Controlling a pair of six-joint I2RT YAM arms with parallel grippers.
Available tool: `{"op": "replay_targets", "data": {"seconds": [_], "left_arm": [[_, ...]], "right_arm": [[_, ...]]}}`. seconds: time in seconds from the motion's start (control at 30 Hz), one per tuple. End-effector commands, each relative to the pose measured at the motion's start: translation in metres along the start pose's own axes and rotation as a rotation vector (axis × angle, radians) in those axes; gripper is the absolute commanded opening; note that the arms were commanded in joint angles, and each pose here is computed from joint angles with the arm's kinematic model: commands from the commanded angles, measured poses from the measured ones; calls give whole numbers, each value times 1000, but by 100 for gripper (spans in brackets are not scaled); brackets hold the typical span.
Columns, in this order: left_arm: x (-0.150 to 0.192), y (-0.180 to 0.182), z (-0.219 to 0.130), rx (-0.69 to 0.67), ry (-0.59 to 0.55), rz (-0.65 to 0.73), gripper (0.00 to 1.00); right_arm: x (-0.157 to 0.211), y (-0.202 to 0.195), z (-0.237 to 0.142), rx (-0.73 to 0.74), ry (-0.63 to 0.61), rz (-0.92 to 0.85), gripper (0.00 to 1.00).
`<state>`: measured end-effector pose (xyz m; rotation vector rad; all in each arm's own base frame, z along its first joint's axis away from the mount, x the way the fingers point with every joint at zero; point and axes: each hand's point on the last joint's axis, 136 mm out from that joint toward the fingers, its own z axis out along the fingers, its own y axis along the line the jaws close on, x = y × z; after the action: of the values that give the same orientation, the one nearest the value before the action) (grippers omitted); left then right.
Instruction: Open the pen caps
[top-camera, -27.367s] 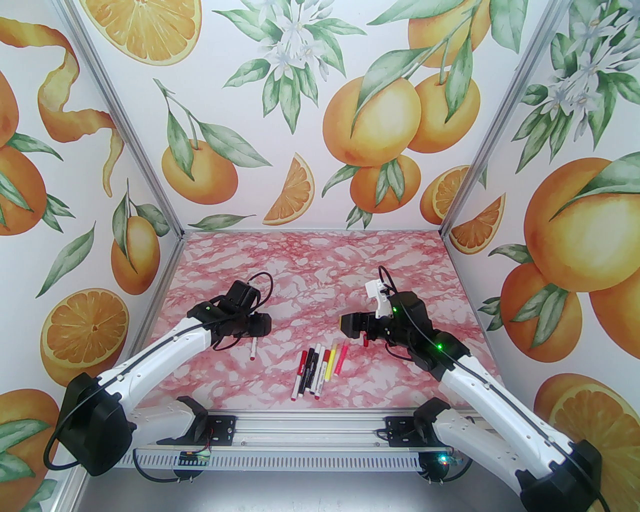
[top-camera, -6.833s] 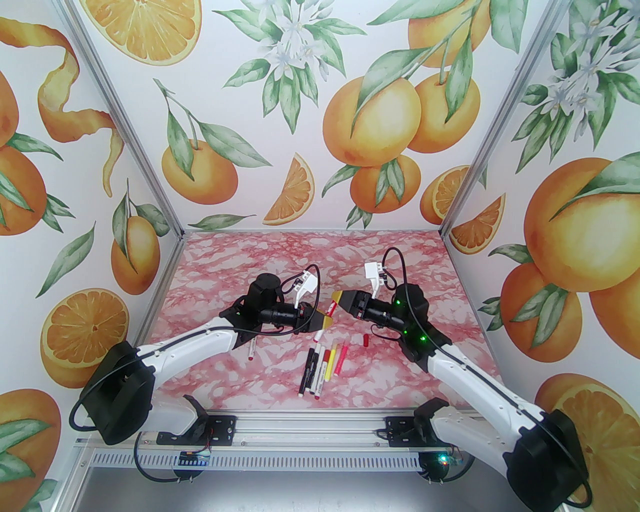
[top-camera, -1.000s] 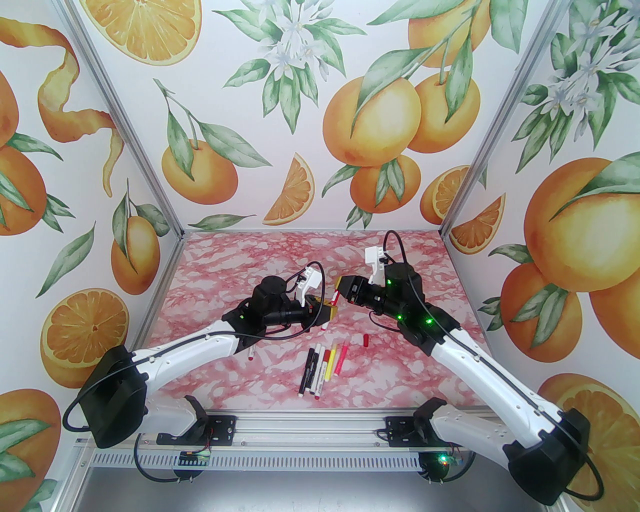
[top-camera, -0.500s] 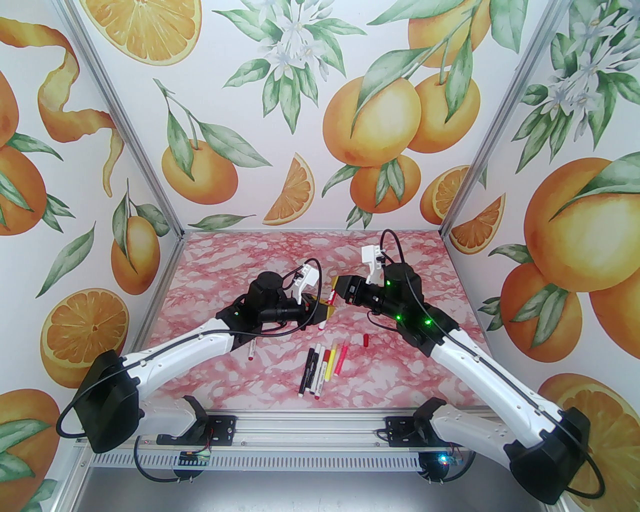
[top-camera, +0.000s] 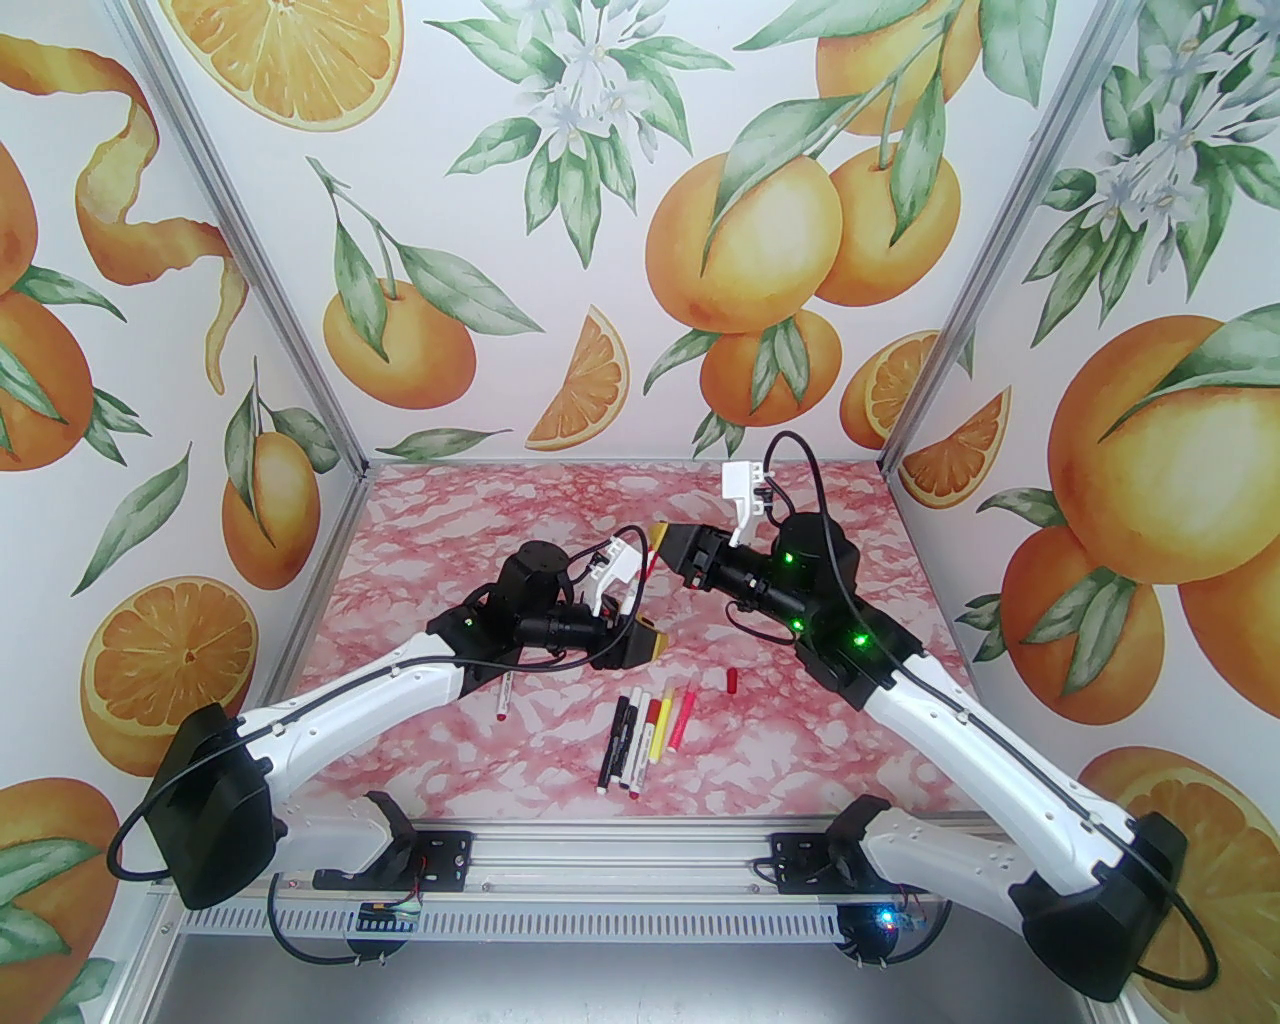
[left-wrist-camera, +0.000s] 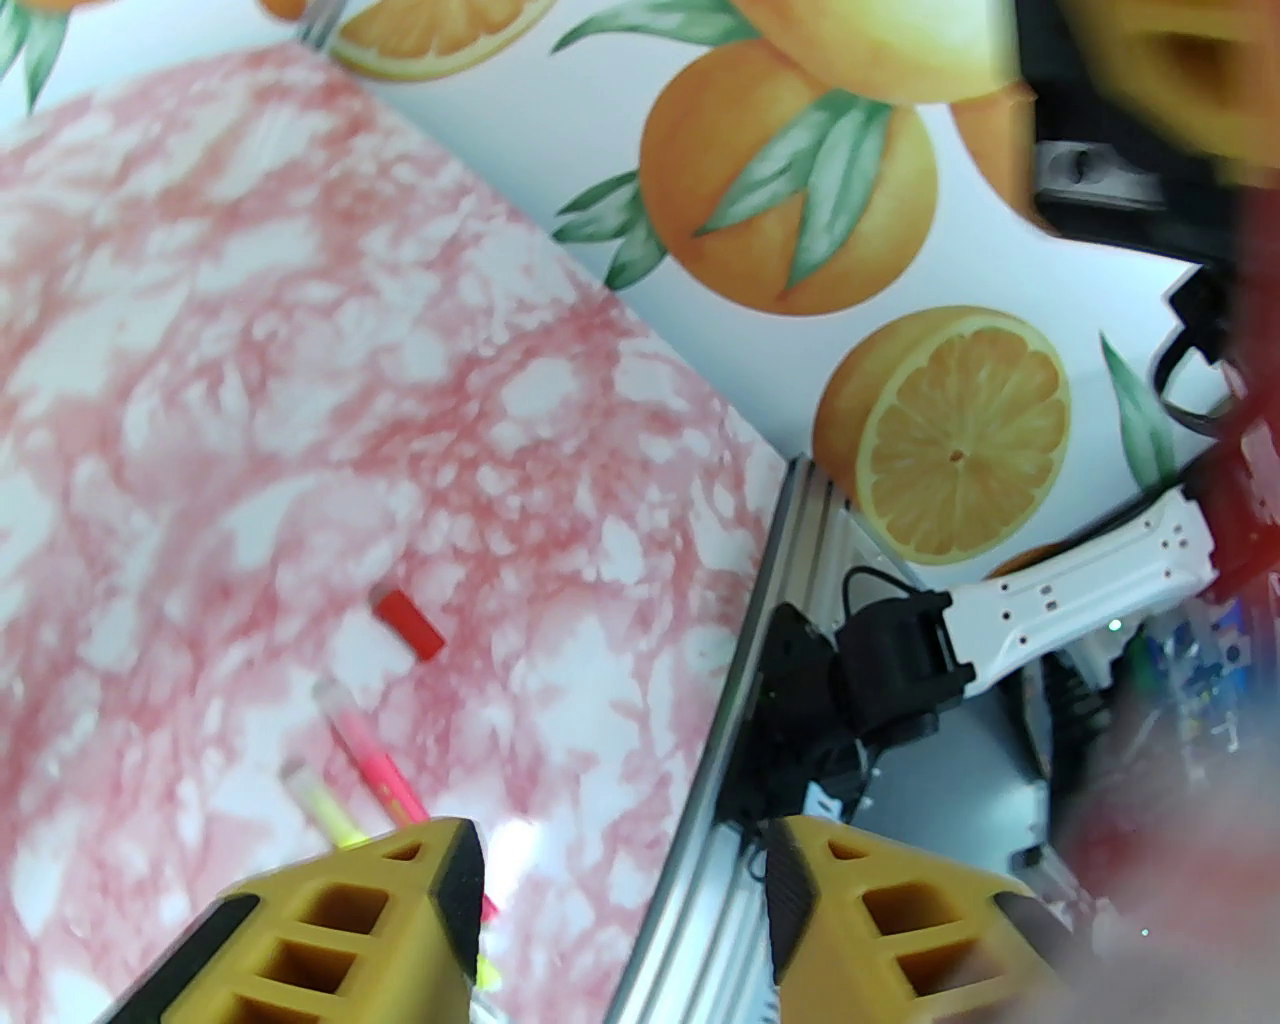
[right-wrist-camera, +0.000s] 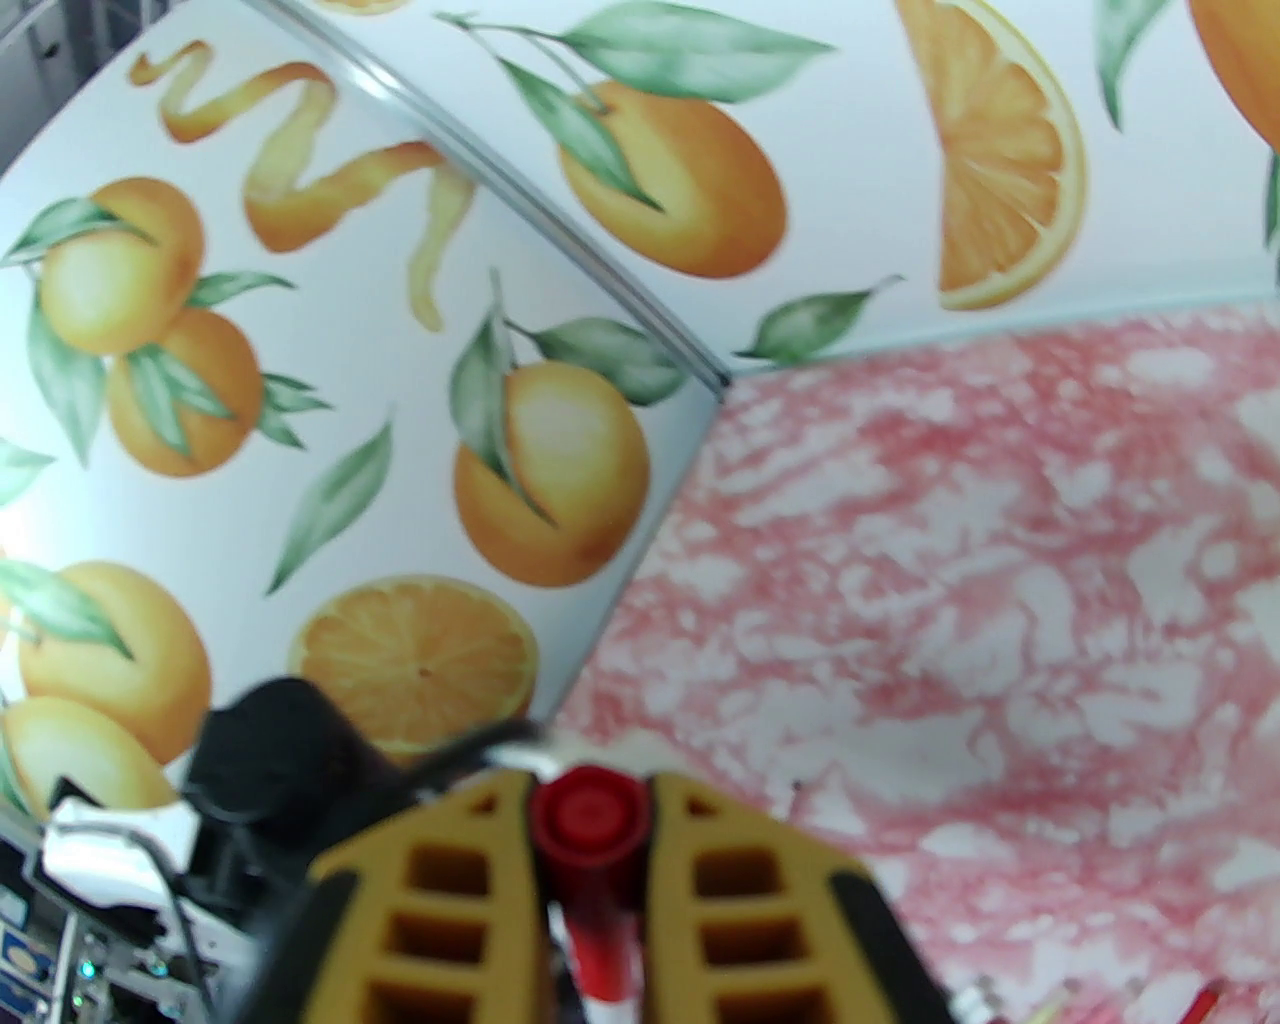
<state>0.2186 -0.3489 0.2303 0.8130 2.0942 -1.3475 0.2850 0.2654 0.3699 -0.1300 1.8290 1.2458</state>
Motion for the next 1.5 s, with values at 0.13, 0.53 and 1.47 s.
{"op": "replay_targets", "data": {"seconds": [0.13, 0.53, 1.47], "left_arm": [[-10, -10, -23, 28, -34, 5, 89], [-14, -14, -58, 3, -71, 39, 98], [-39, -27, -66, 86, -120, 59, 51]], "right_arm": [[0, 14, 2, -37, 8, -54, 0], [13, 4, 1, 17, 45, -102, 0], [73, -1, 11, 23, 185, -139, 0]]}}
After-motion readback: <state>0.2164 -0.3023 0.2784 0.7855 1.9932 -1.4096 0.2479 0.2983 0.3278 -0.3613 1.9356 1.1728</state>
